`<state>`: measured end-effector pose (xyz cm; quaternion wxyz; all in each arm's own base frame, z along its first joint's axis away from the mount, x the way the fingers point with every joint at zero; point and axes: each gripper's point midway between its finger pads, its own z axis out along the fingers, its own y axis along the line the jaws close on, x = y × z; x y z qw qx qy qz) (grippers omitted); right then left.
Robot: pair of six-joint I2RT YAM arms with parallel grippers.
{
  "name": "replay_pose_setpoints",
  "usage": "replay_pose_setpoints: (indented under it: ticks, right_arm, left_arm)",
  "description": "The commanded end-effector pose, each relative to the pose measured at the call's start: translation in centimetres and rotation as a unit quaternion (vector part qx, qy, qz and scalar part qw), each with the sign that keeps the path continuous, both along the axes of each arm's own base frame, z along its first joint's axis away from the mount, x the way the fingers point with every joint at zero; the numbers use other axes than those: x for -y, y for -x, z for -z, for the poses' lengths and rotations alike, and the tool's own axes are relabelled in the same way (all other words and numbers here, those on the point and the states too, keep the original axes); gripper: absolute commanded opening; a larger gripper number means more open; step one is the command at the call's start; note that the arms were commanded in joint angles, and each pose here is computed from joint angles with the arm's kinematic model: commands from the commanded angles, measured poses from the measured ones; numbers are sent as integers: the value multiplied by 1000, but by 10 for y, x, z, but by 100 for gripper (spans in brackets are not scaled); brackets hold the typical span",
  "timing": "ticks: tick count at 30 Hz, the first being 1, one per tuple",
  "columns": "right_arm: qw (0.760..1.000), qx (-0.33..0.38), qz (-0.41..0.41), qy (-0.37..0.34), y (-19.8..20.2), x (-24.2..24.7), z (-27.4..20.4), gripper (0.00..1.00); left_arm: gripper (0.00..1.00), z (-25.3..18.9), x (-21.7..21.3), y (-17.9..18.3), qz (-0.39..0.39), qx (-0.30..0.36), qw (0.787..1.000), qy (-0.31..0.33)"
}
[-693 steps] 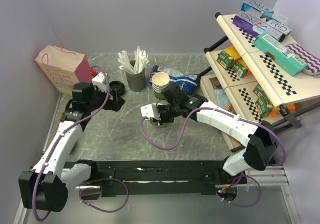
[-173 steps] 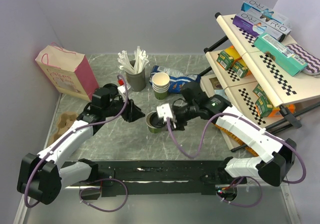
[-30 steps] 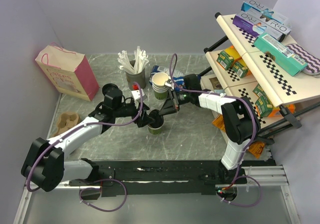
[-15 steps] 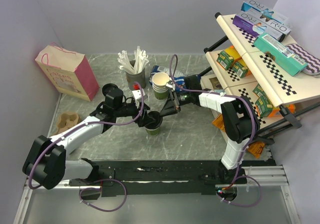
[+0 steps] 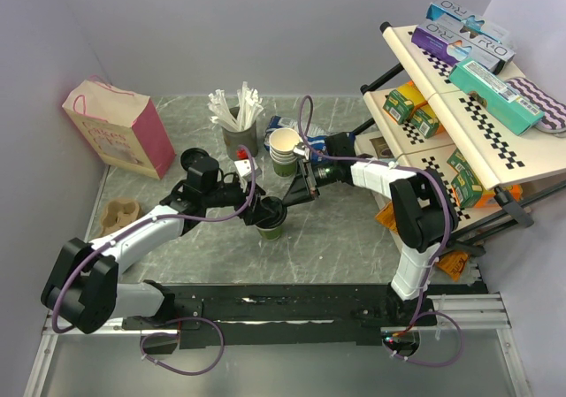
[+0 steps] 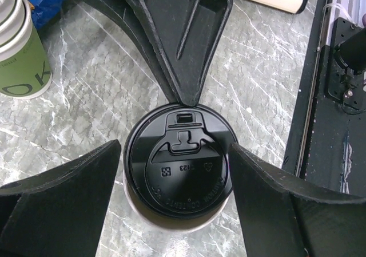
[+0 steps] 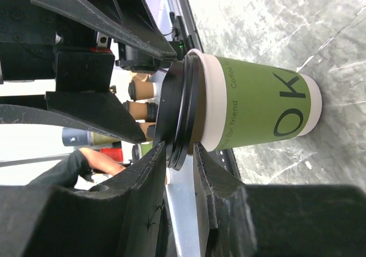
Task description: Pack the takeout coffee
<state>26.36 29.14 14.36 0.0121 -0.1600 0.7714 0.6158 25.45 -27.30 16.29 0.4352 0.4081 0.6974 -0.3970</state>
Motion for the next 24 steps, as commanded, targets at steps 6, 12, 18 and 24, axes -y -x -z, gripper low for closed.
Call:
replay_pose_setpoints:
  ticks: [6,12,18,24]
  right_arm:
    - [1000,22,1,5,-10,0,-2,34]
    - [1000,24,4,10,-13,0,1,35]
    - [999,31,5,10,-17,-1,1,36]
    - [1000,24,1,14,-15,-1,5,36]
  left_arm:
    - [81,2,2,1,9,14,1000,-2]
    - [81,5,0,-1,0,12,1000,-7]
    - [81,11,-3,-5,-12,14,1000,-16]
    - [81,13,-4,-6,-16,13,1000,-20]
